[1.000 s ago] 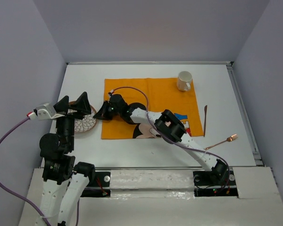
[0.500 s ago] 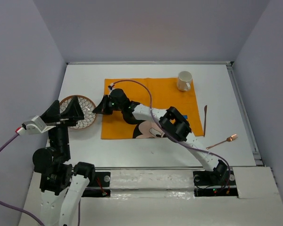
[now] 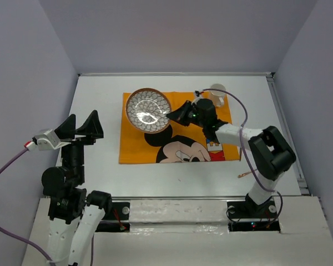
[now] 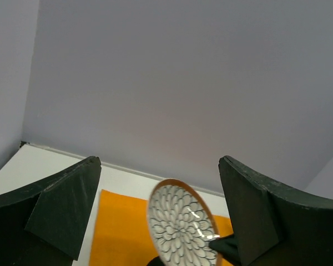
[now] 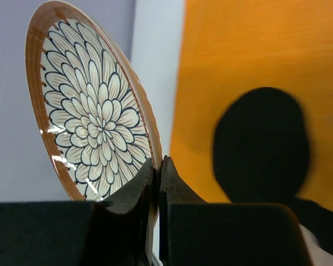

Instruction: Set the dinner table for one person

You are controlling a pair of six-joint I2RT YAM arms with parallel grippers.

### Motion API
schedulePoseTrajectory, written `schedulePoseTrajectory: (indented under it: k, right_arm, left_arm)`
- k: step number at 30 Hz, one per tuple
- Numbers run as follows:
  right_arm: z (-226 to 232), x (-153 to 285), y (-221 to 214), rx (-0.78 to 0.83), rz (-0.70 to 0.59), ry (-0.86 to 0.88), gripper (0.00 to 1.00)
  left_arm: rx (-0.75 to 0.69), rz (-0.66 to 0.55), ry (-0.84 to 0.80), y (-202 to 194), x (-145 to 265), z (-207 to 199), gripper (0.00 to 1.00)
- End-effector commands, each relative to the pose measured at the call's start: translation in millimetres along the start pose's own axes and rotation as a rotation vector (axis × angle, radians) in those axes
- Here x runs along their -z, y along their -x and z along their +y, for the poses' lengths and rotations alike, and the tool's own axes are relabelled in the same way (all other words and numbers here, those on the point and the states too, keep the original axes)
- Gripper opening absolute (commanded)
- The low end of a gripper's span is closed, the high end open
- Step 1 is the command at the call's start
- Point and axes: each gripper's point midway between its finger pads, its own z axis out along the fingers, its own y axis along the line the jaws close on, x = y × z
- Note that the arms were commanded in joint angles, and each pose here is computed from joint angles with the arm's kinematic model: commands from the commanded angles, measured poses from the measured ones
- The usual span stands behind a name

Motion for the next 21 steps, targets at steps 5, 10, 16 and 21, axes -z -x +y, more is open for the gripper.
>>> schedulePoseTrajectory:
  k: [5,10,16,21]
  right_arm:
    - [-26.7,78.6,76.0,0.013,-0.292,-0.02,0.0]
    - [-54.8,85.2,86.4,0.021,-0.33,-0.109,0.0]
    - [-88.2,83.0,85.9,0.011,-0.345,-0.206,0.0]
    - [-103.5,76.5,77.0,-0.024,-0.319,-0.222,0.0]
  left_arm:
    - [0.021,0.03,-0.059,-10.7,-8.6,-12.5,0.99]
    - [0.018,0.046,-0.063,-15.3,-11.2,-13.4,0.99]
    - [0.013,0.049,-0.054,-16.4,-11.5,-11.4,0.99]
    - [0.013,0.051,-0.054,-16.8,-11.8,-11.4,0.99]
